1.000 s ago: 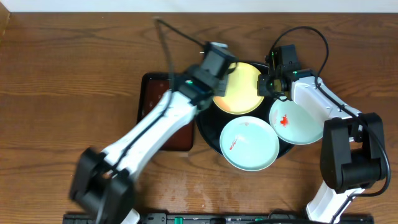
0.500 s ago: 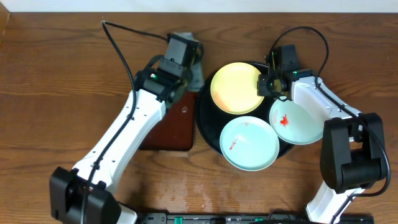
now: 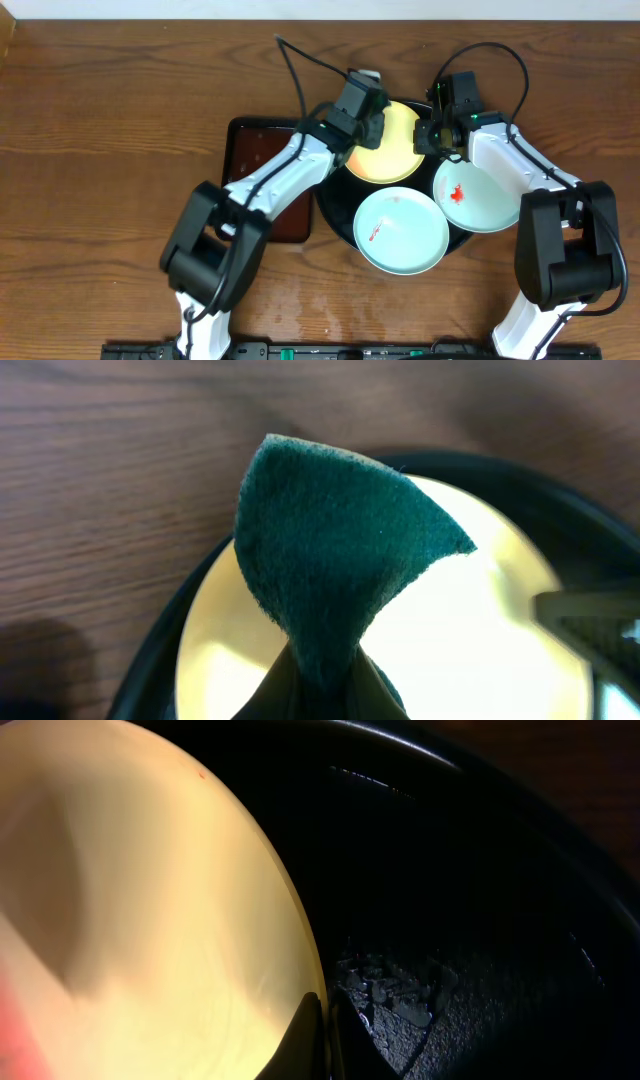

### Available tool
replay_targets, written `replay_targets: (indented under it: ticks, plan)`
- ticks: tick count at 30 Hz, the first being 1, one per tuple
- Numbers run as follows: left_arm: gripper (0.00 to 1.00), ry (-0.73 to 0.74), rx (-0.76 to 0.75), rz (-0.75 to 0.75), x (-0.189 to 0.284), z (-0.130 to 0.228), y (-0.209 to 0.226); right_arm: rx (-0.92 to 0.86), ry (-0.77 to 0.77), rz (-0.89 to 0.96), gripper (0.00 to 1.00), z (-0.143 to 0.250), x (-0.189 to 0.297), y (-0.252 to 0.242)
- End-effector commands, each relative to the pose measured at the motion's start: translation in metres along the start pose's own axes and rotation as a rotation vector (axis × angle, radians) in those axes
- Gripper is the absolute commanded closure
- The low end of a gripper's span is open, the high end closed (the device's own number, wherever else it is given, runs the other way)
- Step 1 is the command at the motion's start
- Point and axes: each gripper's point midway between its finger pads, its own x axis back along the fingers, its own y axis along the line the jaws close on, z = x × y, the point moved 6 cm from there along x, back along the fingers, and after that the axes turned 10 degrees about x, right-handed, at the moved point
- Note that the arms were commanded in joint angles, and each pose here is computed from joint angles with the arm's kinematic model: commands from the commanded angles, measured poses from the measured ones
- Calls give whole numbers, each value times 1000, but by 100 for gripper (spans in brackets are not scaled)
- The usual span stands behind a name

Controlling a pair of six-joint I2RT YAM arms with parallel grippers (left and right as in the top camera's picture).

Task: Clean dirty plates on tray and stack at the side
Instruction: 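Scrub the yellow plate face with the sponge in left gripper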

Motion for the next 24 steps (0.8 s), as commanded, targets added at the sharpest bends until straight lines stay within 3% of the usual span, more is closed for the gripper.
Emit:
replay_targets:
  ticks: [1,24]
  plan:
    - [93,-4,-68,-12,-11,1,6,-8,-22,17,99,-4,8,-5]
    - [92,160,-10,-88,-33,48,37,-8,-22,16,99,-4,8,-5]
